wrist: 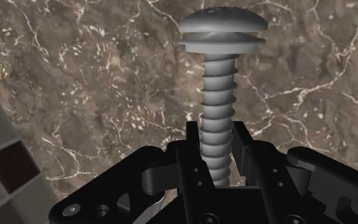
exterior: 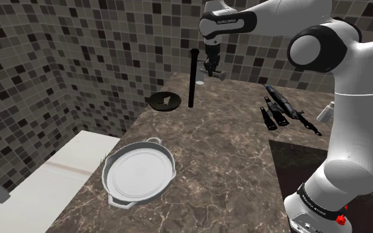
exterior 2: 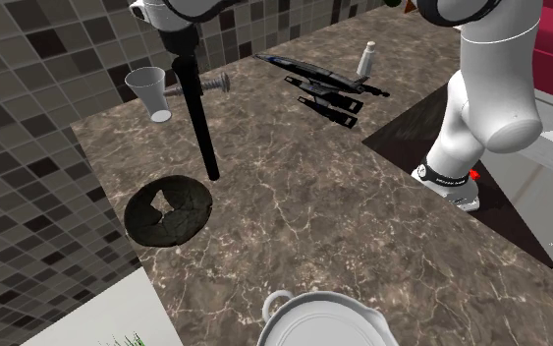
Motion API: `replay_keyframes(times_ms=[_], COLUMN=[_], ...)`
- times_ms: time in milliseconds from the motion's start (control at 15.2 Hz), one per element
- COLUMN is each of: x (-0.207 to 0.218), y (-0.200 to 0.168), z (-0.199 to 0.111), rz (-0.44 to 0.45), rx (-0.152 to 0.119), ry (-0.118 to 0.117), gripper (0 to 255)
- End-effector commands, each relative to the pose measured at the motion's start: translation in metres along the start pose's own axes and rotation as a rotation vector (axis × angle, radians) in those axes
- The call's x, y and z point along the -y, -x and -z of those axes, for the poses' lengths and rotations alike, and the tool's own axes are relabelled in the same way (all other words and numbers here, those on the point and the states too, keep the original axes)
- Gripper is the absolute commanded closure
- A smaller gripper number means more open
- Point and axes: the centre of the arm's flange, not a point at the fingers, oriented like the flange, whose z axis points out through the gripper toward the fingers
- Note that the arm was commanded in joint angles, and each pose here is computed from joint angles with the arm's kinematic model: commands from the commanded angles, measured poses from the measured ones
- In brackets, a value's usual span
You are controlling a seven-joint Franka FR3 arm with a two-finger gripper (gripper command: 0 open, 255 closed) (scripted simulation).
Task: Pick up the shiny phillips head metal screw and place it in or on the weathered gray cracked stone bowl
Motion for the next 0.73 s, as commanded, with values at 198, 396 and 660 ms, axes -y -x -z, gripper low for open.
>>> replay_keyframes(times_ms=[198,396,660], x=[0.061,0.098,0.147], y=[-0.021,-0.034,-0.051], z=[0.007,0.012,0.019], rz=[-0.001,-0.001,-0.001], rx=[-0.001,-0.001,-0.001], ry=[0.0,0.0,0.0], gripper=[255,255,255])
